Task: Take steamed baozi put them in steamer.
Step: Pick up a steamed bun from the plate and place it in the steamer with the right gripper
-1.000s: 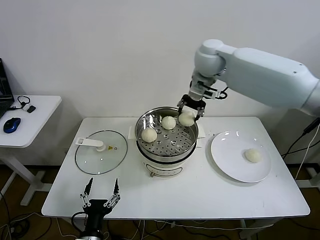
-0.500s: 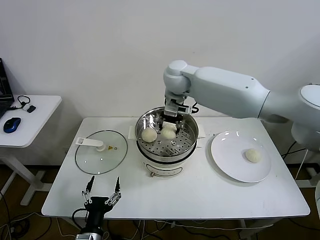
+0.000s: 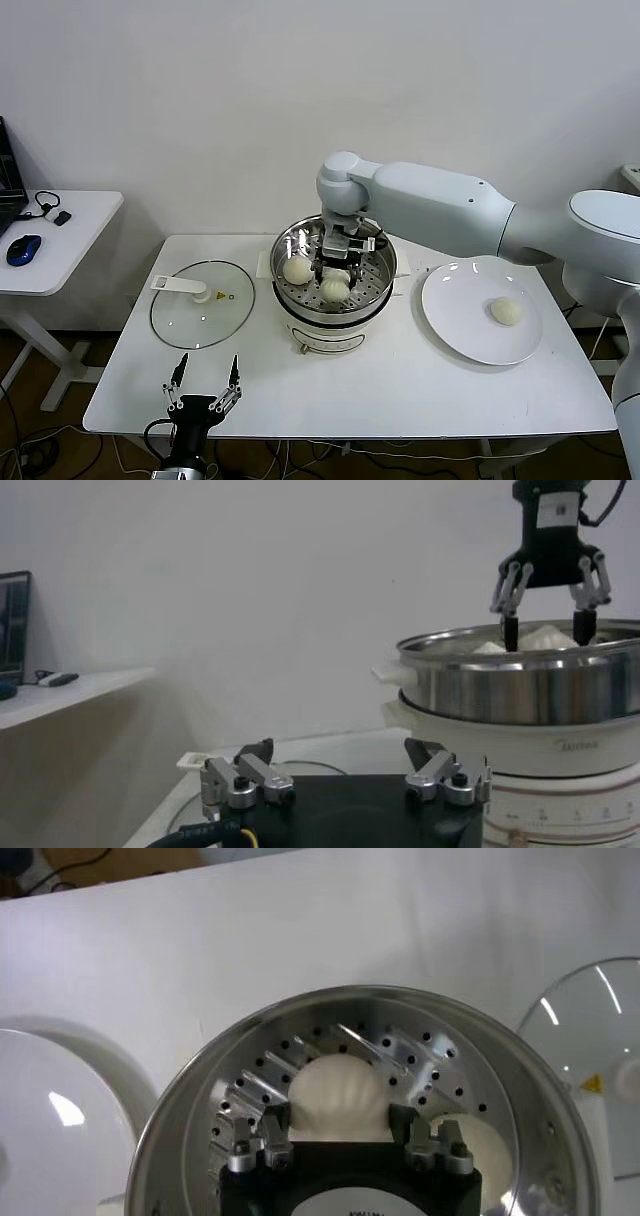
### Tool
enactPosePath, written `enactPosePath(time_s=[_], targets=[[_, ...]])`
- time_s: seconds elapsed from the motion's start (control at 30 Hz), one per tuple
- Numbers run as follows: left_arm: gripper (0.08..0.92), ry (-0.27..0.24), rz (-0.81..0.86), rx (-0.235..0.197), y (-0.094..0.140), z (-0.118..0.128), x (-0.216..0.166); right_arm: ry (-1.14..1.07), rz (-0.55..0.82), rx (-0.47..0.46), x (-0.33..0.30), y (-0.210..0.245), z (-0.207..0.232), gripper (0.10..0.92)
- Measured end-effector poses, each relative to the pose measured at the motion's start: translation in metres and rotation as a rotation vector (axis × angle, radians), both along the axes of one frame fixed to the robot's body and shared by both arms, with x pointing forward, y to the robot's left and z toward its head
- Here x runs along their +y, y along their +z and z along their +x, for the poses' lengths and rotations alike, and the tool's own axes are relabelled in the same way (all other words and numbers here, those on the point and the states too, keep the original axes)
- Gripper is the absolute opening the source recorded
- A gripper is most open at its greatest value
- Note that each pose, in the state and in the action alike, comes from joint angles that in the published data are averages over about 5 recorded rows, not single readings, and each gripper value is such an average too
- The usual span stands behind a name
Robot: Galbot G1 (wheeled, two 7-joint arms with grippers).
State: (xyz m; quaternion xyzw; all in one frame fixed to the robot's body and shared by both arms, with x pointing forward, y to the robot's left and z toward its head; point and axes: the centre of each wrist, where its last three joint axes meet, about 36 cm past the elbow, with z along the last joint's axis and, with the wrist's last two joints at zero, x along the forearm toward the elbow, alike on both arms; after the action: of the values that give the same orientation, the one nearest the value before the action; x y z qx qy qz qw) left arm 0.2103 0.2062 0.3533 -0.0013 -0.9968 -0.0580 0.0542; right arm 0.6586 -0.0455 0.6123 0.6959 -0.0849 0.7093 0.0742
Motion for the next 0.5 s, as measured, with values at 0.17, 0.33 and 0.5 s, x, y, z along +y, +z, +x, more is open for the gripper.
enactPosePath(time_s=[0.17, 0.33, 0.5], targets=[[0.823, 0.001, 0.0, -0.001, 0.0, 0.0, 0.0, 0.009, -0.009, 0.015, 0.001, -0.011, -0.004, 0.645], [0.823, 0.0, -0.002, -0.001, 0.0, 0.0, 0.0, 0.014, -0.015, 0.022, 0.001, -0.017, -0.006, 0.645], [0.823, 0.0, -0.002, -0.002, 0.0, 0.001, -0.001, 0.019, -0.013, 0.026, 0.001, -0.021, -0.008, 0.663]])
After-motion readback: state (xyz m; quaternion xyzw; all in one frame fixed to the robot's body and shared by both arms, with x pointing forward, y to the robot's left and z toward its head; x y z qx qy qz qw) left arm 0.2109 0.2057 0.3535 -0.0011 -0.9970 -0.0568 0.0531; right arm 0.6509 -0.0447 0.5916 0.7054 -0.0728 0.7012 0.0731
